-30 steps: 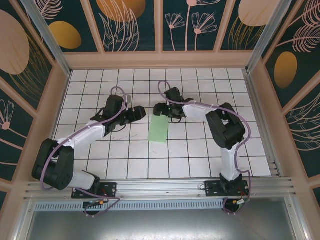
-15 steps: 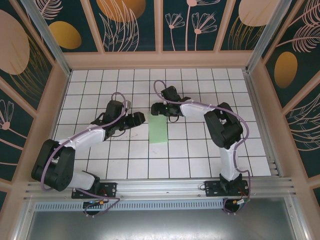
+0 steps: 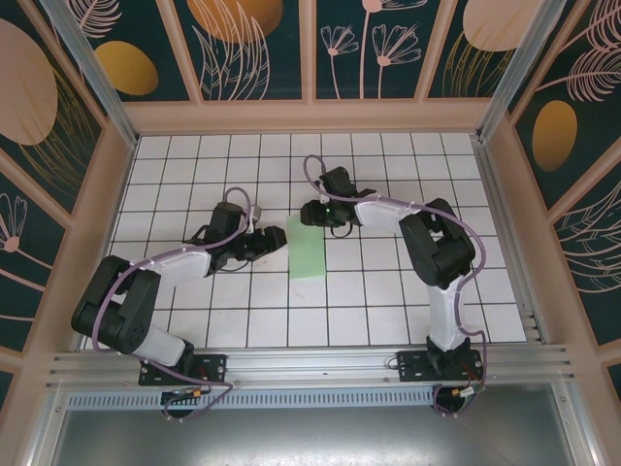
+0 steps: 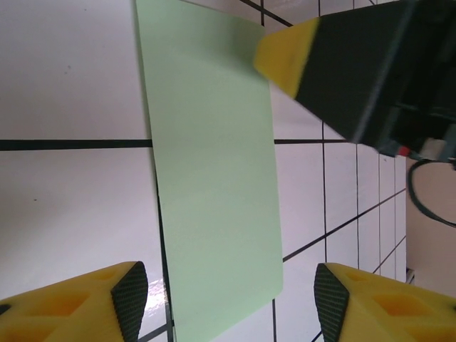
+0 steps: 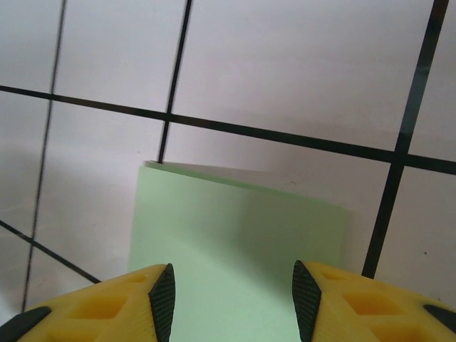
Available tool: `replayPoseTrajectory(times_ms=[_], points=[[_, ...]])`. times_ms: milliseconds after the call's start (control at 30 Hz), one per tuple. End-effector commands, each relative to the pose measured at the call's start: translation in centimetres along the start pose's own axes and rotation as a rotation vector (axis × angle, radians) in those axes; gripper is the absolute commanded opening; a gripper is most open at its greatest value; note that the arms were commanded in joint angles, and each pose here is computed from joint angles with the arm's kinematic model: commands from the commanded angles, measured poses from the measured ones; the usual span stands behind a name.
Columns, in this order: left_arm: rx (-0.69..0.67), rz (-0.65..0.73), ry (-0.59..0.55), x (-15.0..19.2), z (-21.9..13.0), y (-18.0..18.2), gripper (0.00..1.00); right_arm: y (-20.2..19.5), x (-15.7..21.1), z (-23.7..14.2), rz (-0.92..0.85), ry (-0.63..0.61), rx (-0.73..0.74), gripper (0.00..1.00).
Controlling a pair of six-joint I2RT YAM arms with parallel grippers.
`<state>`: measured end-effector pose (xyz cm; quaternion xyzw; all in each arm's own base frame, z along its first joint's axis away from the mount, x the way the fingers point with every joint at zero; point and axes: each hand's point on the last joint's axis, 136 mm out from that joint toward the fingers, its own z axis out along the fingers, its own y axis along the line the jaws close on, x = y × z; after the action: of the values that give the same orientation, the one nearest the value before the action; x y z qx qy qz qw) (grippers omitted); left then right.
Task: Fold a paper plane with a square sheet of paper (fold left side to right side)
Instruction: Third fold the triangle at the center of the table.
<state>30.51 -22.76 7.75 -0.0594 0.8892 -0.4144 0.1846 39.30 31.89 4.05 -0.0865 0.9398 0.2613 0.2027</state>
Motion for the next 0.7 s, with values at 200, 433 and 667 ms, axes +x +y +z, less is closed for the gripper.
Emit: replayPoseTrajectory(times_ms=[200,433,667], points=[[0.032,0.005,0.066,1.5,1.4,-0.5,0.67,-2.4,1.4,1.6,-0.015,0.055,0.079,0.40],[0.024,0.009,0.115,2.6,2.8,-0.7,0.66,-3.0,2.2,1.6,-0.023,0.070,0.100,0.29],[-0.015,0.002,0.137,3.1,3.8,-0.2,0.67,-3.1,2.2,1.6,-0.024,0.071,0.099,0.25]])
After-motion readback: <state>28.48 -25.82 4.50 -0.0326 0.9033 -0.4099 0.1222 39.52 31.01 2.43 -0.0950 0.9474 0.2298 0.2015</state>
